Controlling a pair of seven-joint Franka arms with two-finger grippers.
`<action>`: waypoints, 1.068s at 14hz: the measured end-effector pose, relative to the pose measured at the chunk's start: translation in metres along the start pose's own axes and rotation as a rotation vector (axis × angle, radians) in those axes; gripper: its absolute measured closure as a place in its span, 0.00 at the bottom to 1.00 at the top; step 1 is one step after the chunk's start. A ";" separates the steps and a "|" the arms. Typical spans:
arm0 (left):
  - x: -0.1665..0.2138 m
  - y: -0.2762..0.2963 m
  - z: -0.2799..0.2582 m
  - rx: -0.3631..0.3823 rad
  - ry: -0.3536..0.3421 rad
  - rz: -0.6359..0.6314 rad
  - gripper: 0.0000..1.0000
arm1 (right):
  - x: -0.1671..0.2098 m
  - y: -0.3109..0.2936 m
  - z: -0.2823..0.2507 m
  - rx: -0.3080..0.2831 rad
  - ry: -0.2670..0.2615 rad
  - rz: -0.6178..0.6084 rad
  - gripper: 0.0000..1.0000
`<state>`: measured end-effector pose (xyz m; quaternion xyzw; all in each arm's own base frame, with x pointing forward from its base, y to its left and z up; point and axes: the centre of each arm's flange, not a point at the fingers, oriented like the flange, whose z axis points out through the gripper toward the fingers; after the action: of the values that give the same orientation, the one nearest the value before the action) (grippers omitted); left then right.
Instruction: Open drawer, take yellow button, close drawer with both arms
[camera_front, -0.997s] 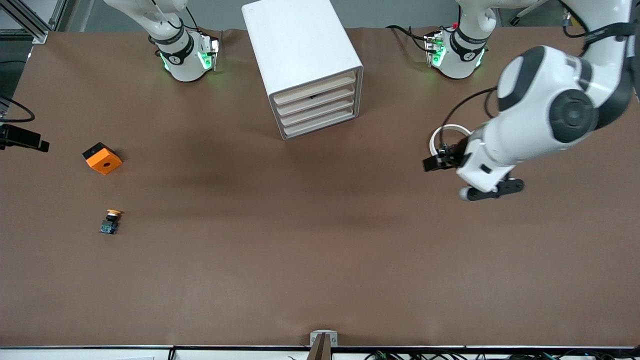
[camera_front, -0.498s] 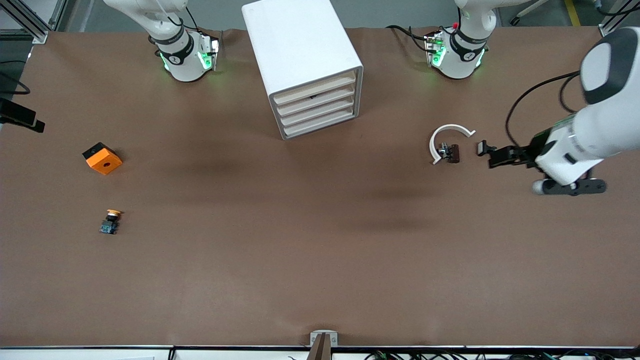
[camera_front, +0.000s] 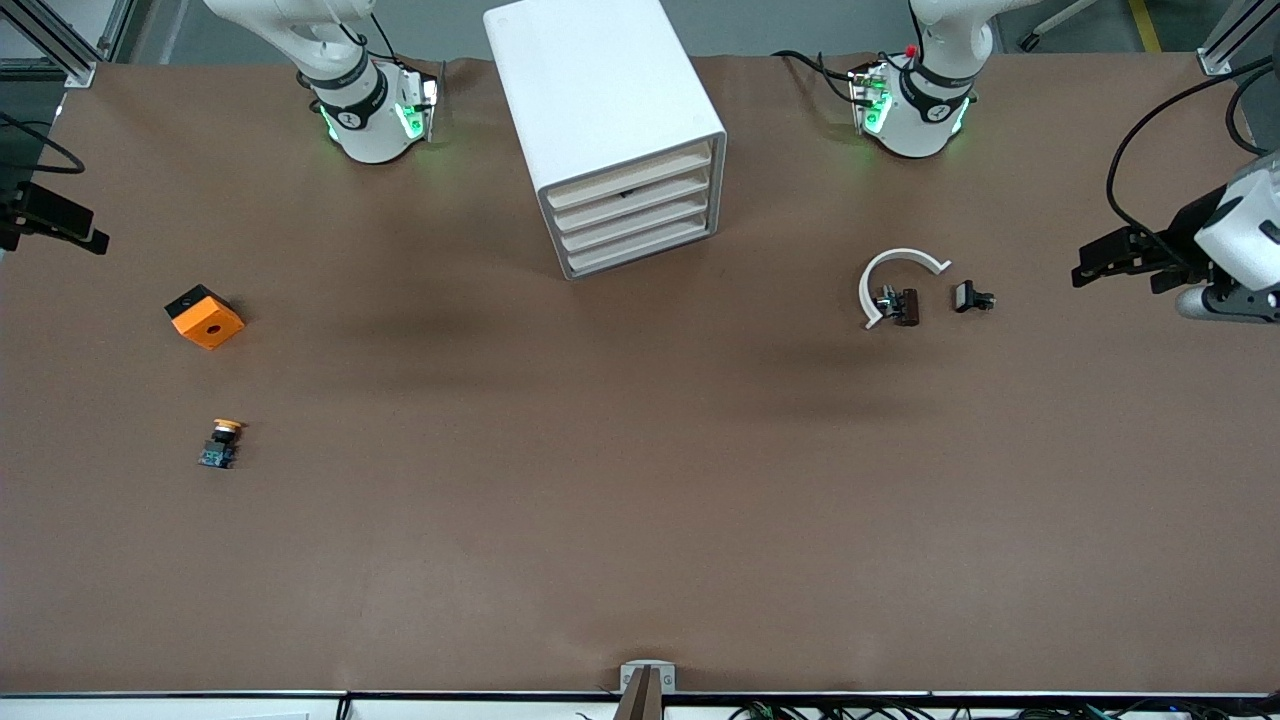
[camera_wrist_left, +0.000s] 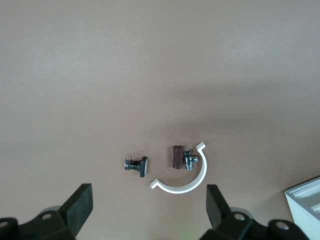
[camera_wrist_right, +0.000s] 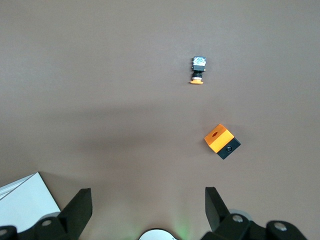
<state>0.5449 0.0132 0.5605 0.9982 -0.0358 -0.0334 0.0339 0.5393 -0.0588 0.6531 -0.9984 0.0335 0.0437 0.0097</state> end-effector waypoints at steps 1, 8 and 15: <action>-0.003 0.002 -0.001 0.005 0.010 0.002 0.00 | -0.003 0.002 -0.004 0.001 0.009 0.004 0.00; -0.020 0.005 -0.030 0.039 0.078 0.017 0.00 | -0.014 0.014 -0.009 0.007 0.018 0.023 0.00; -0.023 0.028 -0.069 0.057 0.137 0.050 0.00 | -0.014 0.015 -0.004 0.007 0.008 0.025 0.00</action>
<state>0.5249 -0.0084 0.6325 0.9975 -0.0591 0.0367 0.0087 0.5248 -0.0734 0.6576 -0.9981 0.0463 0.0395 0.0125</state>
